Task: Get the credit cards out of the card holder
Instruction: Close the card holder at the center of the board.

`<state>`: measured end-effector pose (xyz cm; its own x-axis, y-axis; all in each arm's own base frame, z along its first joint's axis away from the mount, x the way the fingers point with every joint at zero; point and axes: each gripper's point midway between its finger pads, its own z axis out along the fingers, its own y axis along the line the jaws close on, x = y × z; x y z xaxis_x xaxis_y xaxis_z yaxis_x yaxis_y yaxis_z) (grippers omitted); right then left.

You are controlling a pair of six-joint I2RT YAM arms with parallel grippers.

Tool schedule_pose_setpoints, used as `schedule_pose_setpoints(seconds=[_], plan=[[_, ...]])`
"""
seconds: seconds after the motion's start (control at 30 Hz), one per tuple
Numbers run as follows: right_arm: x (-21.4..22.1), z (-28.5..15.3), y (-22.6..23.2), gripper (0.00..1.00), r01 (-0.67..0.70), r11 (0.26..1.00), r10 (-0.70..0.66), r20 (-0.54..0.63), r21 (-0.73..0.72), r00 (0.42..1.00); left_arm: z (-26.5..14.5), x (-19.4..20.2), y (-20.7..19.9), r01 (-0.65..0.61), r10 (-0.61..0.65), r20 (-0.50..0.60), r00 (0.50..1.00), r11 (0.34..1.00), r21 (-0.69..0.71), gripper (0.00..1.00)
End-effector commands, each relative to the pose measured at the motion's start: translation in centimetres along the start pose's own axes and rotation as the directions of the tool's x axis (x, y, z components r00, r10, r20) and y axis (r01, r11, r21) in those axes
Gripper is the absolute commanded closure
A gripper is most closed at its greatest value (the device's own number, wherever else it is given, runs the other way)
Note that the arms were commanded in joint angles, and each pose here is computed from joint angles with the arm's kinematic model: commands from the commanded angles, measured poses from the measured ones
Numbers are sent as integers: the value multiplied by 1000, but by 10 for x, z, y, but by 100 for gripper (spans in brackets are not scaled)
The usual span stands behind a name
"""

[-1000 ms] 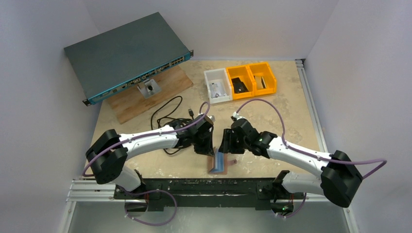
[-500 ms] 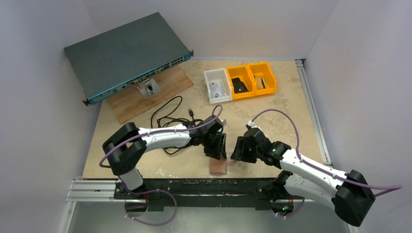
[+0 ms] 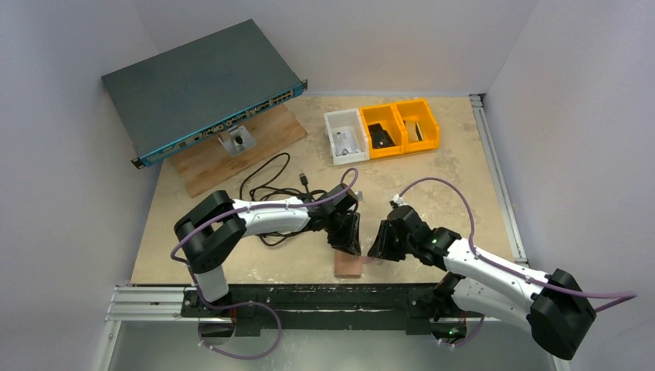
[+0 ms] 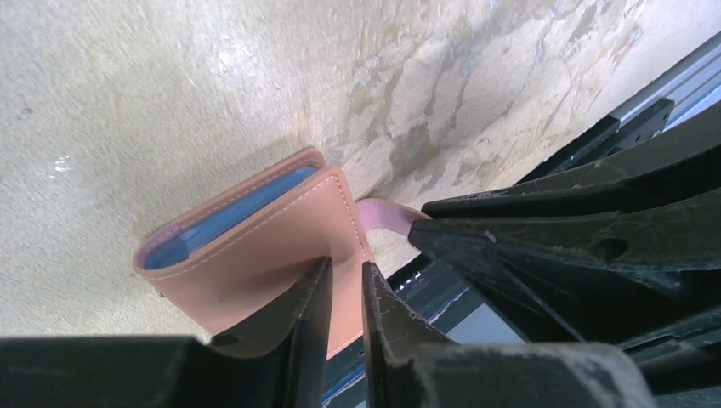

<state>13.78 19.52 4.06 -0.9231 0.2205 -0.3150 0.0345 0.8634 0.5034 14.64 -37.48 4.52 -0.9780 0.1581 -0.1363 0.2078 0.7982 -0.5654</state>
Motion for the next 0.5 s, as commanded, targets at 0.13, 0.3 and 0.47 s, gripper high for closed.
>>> schedule_pose_setpoints(seconds=[0.13,0.3,0.47], plan=[[-17,5,30,97,29,997,-28,22,-77,999,7,-11,11,-9,10,35,999,1000,-28,100],[-24,6,43,98,36,993,-34,28,-108,999,11,-10,22,-5,8,29,1000,997,-82,100],[-22,13,56,100,33,986,-34,-1,-162,999,17,-8,28,0,1,14,1000,995,-100,100]])
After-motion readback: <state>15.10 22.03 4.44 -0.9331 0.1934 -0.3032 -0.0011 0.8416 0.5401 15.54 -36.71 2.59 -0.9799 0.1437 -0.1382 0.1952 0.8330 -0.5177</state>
